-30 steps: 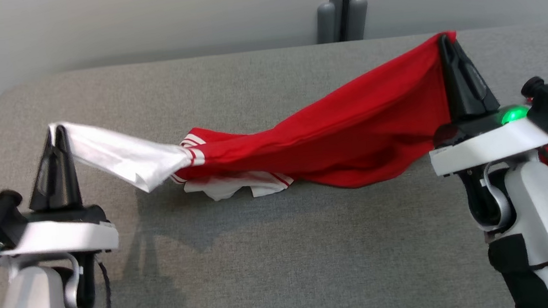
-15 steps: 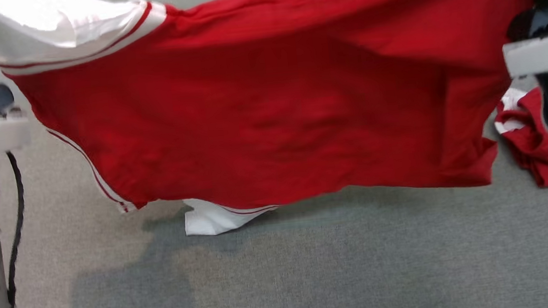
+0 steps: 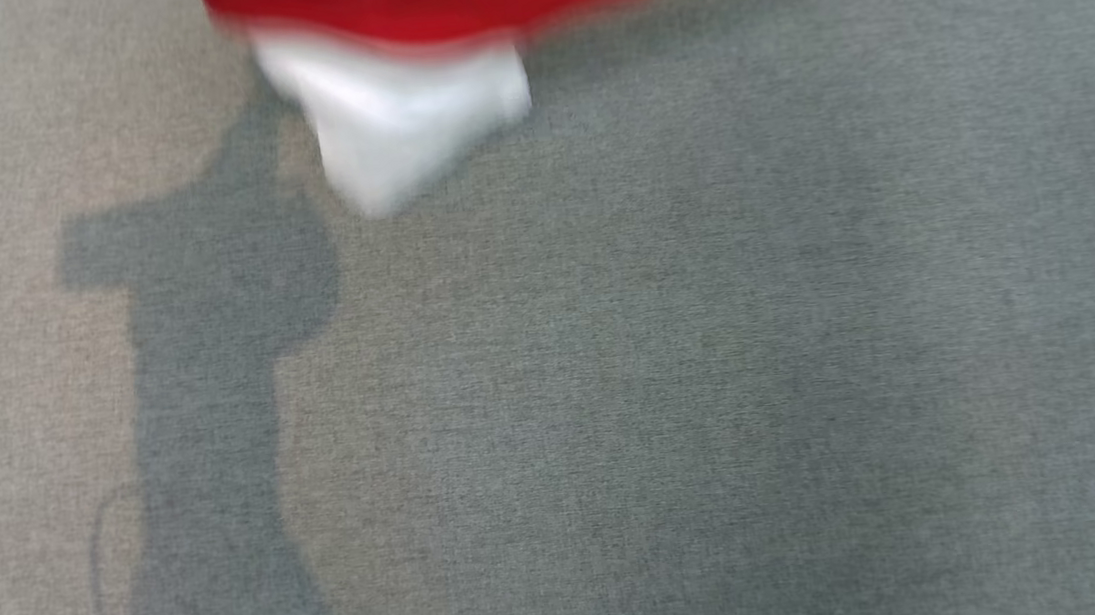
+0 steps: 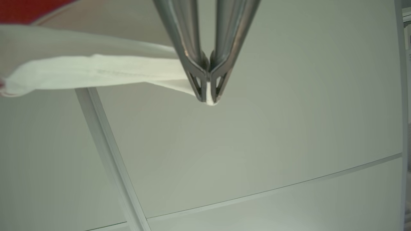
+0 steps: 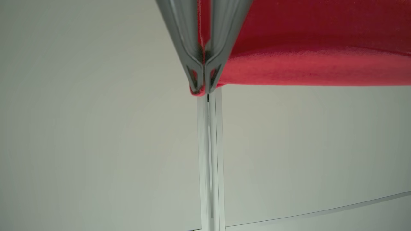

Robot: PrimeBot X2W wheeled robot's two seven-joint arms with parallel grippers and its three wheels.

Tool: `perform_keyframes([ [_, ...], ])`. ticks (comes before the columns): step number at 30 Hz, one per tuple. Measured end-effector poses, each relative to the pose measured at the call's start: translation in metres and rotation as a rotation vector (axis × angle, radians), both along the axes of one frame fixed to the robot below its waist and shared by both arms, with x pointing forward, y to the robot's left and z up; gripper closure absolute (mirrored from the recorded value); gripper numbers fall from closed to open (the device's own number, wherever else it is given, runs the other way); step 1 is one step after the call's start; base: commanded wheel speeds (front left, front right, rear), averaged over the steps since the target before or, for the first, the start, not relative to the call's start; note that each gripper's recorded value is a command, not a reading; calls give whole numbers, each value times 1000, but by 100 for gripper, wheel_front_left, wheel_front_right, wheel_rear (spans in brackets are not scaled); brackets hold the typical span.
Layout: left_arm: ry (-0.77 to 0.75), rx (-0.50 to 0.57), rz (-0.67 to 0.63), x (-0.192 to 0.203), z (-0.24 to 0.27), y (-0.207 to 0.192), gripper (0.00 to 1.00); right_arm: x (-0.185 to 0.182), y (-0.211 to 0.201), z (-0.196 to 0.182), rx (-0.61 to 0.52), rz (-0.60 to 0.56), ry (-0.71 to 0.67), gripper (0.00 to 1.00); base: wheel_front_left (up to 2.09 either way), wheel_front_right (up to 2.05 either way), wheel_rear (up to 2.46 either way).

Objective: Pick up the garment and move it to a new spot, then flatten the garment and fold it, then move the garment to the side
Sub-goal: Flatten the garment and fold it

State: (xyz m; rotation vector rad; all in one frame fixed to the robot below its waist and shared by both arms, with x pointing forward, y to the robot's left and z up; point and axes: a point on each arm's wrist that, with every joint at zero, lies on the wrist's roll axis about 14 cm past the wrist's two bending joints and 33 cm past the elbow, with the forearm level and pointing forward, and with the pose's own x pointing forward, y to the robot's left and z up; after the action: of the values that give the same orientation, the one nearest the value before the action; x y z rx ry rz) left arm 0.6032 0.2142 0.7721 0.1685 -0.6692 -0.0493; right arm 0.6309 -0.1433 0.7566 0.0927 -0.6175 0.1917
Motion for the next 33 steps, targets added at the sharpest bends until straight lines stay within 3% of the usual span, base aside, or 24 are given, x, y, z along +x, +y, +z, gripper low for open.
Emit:
perform_keyframes([
  [7,-14,-26,27,-5,11,16,100,7,-16,13,27,-48,-18,100,0,0,0],
  [9,38,-56,25,-10,-11,21,100,8,-16,-20,8,-47,69,100,0,0,0],
  [13,221,-148,33,-29,-97,28,100,-5,-11,-121,13,-17,314,100,0,0,0],
  [17,476,-273,67,-73,-211,30,100,-47,-15,-228,46,-11,575,100,0,0,0],
  [20,620,-359,98,-114,-272,27,100,-84,-22,-282,84,-23,717,100,0,0,0],
  [25,791,-446,152,-181,-338,26,100,-144,-20,-338,101,-19,881,100,0,0,0],
  [33,931,-511,180,-263,-382,18,100,-217,-24,-368,123,-28,981,100,0,0,0],
])
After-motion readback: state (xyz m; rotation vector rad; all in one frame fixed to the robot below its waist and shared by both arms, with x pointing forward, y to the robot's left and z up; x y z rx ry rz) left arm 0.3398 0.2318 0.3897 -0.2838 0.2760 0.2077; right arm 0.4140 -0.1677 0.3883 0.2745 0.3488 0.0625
